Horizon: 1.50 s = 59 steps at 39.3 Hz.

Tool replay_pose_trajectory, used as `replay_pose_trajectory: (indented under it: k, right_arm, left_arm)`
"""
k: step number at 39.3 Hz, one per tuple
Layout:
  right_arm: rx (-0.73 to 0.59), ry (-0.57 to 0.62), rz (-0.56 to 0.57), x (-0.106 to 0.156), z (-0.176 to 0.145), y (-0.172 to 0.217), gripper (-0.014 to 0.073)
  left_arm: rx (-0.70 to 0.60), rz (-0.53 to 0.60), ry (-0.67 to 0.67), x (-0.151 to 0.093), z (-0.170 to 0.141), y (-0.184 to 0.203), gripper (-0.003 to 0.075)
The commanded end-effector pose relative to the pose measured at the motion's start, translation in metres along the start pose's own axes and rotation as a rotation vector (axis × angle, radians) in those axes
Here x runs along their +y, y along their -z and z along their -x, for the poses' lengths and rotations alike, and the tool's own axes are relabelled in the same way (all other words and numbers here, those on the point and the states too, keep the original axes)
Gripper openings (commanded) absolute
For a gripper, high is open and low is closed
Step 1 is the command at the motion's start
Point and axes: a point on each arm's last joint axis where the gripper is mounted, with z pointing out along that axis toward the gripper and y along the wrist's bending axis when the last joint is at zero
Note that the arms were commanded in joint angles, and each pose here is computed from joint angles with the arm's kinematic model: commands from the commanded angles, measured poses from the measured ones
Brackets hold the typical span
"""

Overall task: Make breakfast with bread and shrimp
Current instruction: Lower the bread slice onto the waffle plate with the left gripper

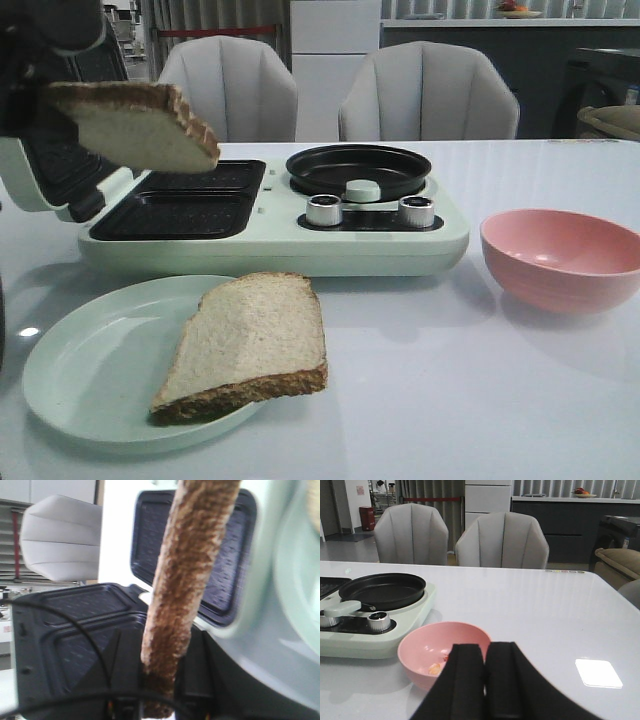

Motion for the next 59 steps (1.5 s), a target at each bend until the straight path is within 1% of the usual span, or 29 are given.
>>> replay_pose_trajectory:
  k: [1, 9, 14, 22, 28, 33, 35, 42, 48, 52, 55, 59]
  right_arm:
    - [-0.131, 0.007, 0.003, 0.001, 0.015, 0.003, 0.0153]
    - [-0.131, 0.007, 0.003, 0.001, 0.015, 0.003, 0.0153]
    - [-0.131, 0.007, 0.003, 0.001, 0.015, 0.003, 0.0153]
    - [-0.131, 0.007, 0.003, 0.001, 0.015, 0.003, 0.0153]
    - [-0.131, 0.007, 0.003, 0.001, 0.015, 0.003, 0.0153]
    - [-0.131, 0.007, 0.003, 0.001, 0.015, 0.003, 0.0153]
    - [-0.131, 0.007, 0.003, 0.001, 0.015, 0.003, 0.0153]
    - [-0.131, 0.007, 0.003, 0.001, 0.015, 0.003, 0.0153]
    - [-0.131, 0.007, 0.003, 0.001, 0.015, 0.003, 0.0153]
    - [-0.131, 0.007, 0.003, 0.001, 0.015, 0.003, 0.0153]
    - [-0.131, 0.007, 0.003, 0.001, 0.015, 0.003, 0.0153]
    - [-0.131, 0.007, 0.003, 0.001, 0.015, 0.003, 0.0153]
  left_arm:
    - [-0.023, 0.084, 0.023, 0.031, 0.009, -0.007, 0.0166]
    - [0.034, 0.109, 0.067, 0.061, 0.008, -0.052, 0.0166]
    - [0.035, 0.120, 0.096, 0.078, 0.009, -0.081, 0.0166]
    - [0.034, 0.127, 0.095, 0.090, 0.013, -0.119, 0.0166]
    - [0.034, 0.116, 0.089, 0.088, 0.019, -0.145, 0.0166]
    - [0.044, 0.091, 0.082, 0.080, 0.019, -0.164, 0.0166]
    - [0.050, 0.073, 0.075, 0.073, 0.019, -0.171, 0.0166]
    - [0.071, 0.036, 0.063, 0.058, 0.015, -0.184, 0.0167]
    - [0.080, 0.028, 0.076, 0.054, 0.014, -0.188, 0.0171]
    - [0.081, 0.017, 0.088, 0.051, 0.013, -0.189, 0.0218]
    - [0.084, 0.006, 0.098, 0.047, 0.012, -0.190, 0.0290]
    - [0.091, -0.008, 0.103, 0.043, 0.008, -0.192, 0.0408]
